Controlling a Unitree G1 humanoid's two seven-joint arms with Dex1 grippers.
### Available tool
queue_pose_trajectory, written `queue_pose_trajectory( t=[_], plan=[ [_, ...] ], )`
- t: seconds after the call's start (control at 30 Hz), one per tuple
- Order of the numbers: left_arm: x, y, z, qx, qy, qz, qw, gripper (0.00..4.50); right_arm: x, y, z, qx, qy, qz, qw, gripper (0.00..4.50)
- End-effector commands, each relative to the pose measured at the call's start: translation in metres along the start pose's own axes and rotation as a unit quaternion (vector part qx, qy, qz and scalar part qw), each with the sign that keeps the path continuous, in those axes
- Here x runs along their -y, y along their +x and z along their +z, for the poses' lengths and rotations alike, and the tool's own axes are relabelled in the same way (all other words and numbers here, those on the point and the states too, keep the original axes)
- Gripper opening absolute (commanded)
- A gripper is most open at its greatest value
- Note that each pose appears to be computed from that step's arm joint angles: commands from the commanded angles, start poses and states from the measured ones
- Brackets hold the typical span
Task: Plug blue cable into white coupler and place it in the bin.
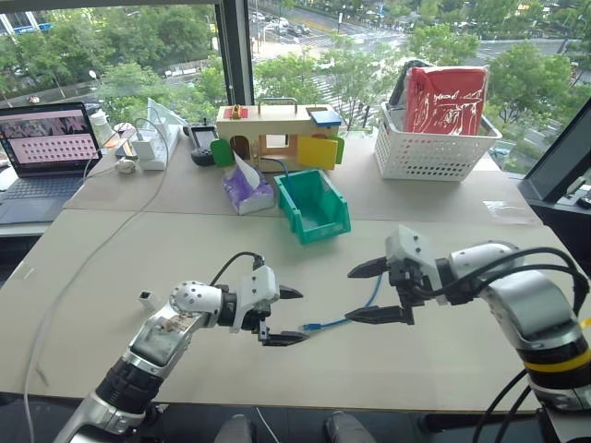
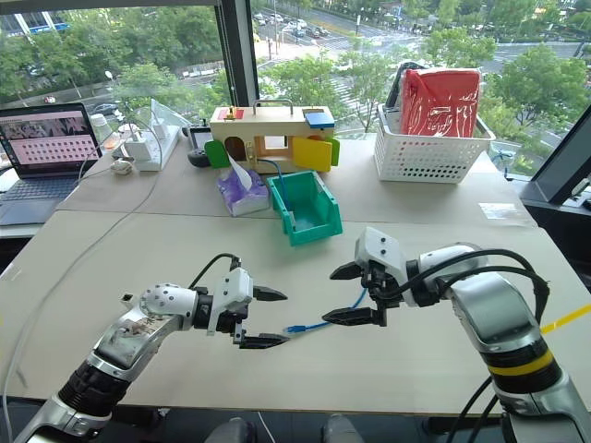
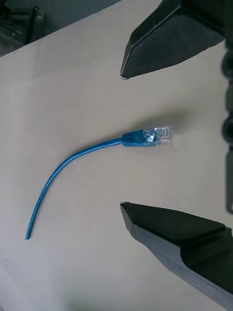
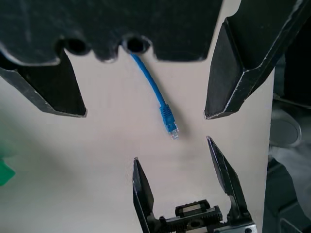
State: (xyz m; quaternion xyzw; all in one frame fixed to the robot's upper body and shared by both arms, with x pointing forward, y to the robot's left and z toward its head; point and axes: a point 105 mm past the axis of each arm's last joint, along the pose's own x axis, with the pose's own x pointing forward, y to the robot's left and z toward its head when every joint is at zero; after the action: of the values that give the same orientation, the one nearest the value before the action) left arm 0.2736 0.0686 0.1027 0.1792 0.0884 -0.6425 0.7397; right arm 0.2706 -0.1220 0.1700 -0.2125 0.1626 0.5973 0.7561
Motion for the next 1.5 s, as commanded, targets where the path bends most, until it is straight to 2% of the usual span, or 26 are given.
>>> queue_pose_trajectory(
  t=[0.03, 0.23, 0.4, 0.5, 0.57, 0.8, 0.93, 1.0, 1.13, 1.3, 1.37, 1.43, 1.5],
  plan=[
    [0.003, 0.006, 0.0, -0.003, 0.031, -0.018, 0.999, 4.36, -0.008, -0.011, 0.006, 0.002, -0.012, -0.026, 1.0, 4.48],
    [0.005, 0.01, -0.009, -0.009, 0.025, -0.031, 0.999, 4.36, -0.019, -0.015, -0.002, 0.004, 0.01, -0.051, 0.999, 4.48],
    [0.007, 0.009, -0.029, -0.032, 0.005, -0.04, 0.999, 4.36, -0.023, -0.016, -0.009, -0.013, 0.005, -0.059, 0.998, 4.48],
    [0.001, 0.013, -0.033, -0.037, -0.005, -0.034, 0.999, 3.62, -0.023, -0.014, -0.008, -0.015, 0.0, -0.061, 0.998, 4.5],
    [-0.001, 0.015, -0.035, -0.042, -0.003, -0.033, 0.999, 2.93, -0.021, -0.014, -0.007, -0.018, -0.005, -0.063, 0.998, 4.5],
    [-0.002, 0.018, -0.034, -0.031, -0.008, -0.038, 0.999, 0.16, -0.018, -0.015, -0.002, -0.019, -0.006, -0.07, 0.997, 4.5],
    [-0.019, 0.015, -0.022, -0.001, 0.003, 0.002, 1.0, 0.07, -0.015, -0.022, -0.007, 0.01, 0.093, -0.097, 0.991, 4.5],
    [-0.027, 0.015, -0.006, 0.041, -0.011, 0.019, 0.999, 0.07, -0.025, -0.027, -0.015, 0.028, 0.162, -0.088, 0.982, 4.5],
    [-0.034, 0.02, 0.023, 0.106, -0.03, 0.033, 0.993, 0.07, -0.062, -0.019, -0.032, 0.079, 0.305, -0.058, 0.947, 4.5],
    [-0.033, 0.028, 0.033, 0.137, -0.072, 0.042, 0.987, 0.07, -0.068, 0.002, -0.03, 0.17, 0.397, -0.08, 0.898, 4.5],
    [-0.028, 0.034, 0.034, 0.139, -0.089, 0.037, 0.986, 0.07, -0.054, 0.017, -0.035, 0.226, 0.463, -0.13, 0.847, 4.5],
    [-0.018, 0.037, 0.035, 0.136, -0.096, 0.015, 0.986, 0.07, -0.041, 0.026, -0.043, 0.254, 0.519, -0.18, 0.796, 4.5],
    [-0.012, 0.039, 0.035, 0.132, -0.096, 0.008, 0.987, 0.07, -0.039, 0.032, -0.049, 0.252, 0.549, -0.202, 0.771, 4.5]
  ],
)
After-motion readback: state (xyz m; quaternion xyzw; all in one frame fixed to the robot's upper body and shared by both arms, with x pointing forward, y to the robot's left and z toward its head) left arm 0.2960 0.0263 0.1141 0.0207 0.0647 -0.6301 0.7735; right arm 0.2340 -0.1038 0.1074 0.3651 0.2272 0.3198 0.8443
